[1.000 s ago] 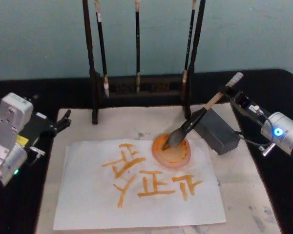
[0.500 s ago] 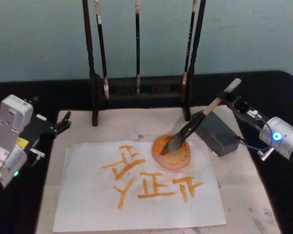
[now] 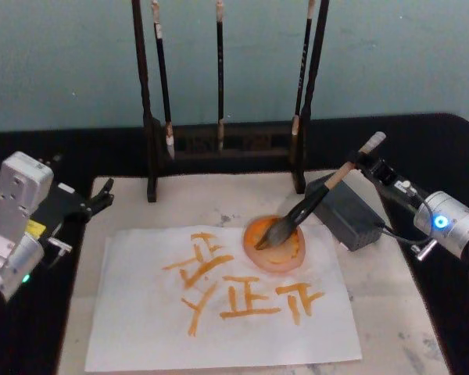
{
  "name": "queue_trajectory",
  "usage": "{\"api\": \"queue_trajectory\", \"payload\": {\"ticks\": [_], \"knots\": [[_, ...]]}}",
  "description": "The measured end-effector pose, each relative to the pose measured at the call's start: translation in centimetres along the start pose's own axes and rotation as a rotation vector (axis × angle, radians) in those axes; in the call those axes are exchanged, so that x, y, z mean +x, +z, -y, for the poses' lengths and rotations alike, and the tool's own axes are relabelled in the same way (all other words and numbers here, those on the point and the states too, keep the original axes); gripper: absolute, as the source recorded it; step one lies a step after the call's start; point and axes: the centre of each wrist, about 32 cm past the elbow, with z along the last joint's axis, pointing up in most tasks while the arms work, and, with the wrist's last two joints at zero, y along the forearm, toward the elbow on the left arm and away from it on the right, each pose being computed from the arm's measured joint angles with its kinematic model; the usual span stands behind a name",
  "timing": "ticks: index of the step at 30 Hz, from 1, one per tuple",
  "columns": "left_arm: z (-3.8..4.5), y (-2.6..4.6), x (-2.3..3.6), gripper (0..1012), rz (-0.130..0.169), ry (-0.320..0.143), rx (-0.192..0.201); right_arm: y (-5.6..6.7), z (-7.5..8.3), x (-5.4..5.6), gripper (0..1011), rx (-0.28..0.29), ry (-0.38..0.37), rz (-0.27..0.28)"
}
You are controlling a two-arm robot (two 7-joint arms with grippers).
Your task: Pick up the brush from the inkstone, write on the paper, then place the brush back to its original position.
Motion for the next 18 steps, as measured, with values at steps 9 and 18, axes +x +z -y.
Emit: {"api": "queue_trajectory", "payload": {"ticks": [9, 18], "knots": [[0.00, 0.00, 0.00, 1010, 0.000, 0.000, 0.000, 0.03, -0.01, -0.01, 176, 0.001, 0.001, -0.001], [0.00, 0.00, 0.00, 1010, 0.000, 0.000, 0.000, 0.04, 0.00, -0.01, 336, 0.002, 0.002, -0.002]]}}
